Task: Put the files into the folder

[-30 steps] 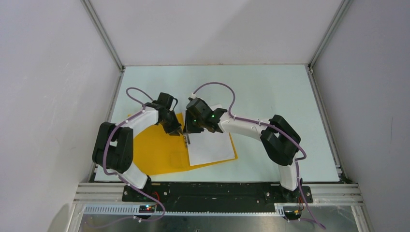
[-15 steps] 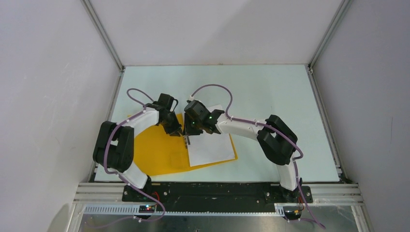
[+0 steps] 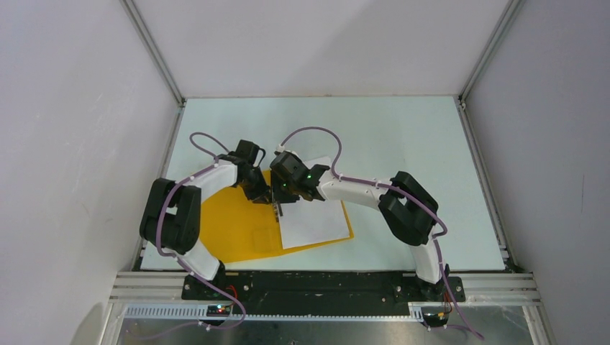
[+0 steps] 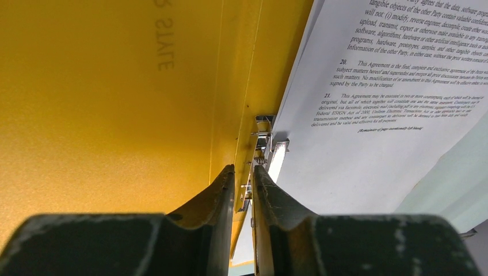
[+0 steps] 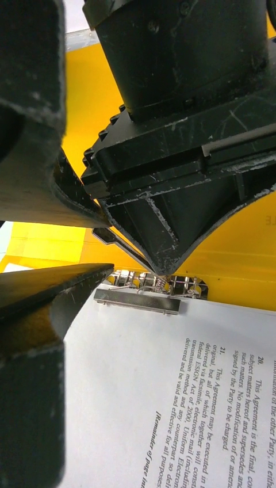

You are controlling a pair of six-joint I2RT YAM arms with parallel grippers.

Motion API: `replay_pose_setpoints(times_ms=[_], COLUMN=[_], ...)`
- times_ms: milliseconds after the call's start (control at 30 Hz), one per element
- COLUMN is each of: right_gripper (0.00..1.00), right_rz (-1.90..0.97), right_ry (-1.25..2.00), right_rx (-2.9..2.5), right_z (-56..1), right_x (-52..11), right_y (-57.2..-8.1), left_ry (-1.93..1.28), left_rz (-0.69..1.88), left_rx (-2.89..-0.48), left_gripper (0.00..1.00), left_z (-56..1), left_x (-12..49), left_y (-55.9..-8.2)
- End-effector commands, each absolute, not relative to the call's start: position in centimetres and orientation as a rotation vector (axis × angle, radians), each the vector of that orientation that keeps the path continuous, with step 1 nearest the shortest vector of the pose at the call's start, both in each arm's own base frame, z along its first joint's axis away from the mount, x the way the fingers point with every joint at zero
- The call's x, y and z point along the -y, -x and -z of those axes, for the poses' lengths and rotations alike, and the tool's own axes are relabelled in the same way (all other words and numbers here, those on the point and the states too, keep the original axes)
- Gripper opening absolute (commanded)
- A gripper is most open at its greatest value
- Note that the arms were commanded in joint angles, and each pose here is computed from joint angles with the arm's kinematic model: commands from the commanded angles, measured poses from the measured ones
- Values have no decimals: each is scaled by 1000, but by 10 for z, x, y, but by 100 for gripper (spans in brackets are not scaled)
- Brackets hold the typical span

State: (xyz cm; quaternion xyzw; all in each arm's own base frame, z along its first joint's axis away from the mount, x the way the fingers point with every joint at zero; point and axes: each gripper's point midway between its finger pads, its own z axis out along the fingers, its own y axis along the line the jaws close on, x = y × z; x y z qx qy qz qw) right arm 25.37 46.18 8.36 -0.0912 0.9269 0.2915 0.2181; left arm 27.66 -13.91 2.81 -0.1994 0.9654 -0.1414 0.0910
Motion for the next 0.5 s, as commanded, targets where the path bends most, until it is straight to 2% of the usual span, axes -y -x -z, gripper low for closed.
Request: replay_pose_setpoints(times_ms=[0,333,467], right_gripper=[33,33,31], right_rz=[-795,-772,-761], right_ry=[269,293,288], right_rx=[-2531,-2541,-2543], right_z=[-88,-81,-79], right_x=[-472,-471,-470], right_y=[-256,-248,-249], left_ry=[589,588,586], left_rz=[434,426,425], left_rx=[-2887,-2888,-2888], left_gripper=[24,24,24], left_z=[-26,-25,-25], left_x=[144,144,144], left_y=[-272,-273,-274])
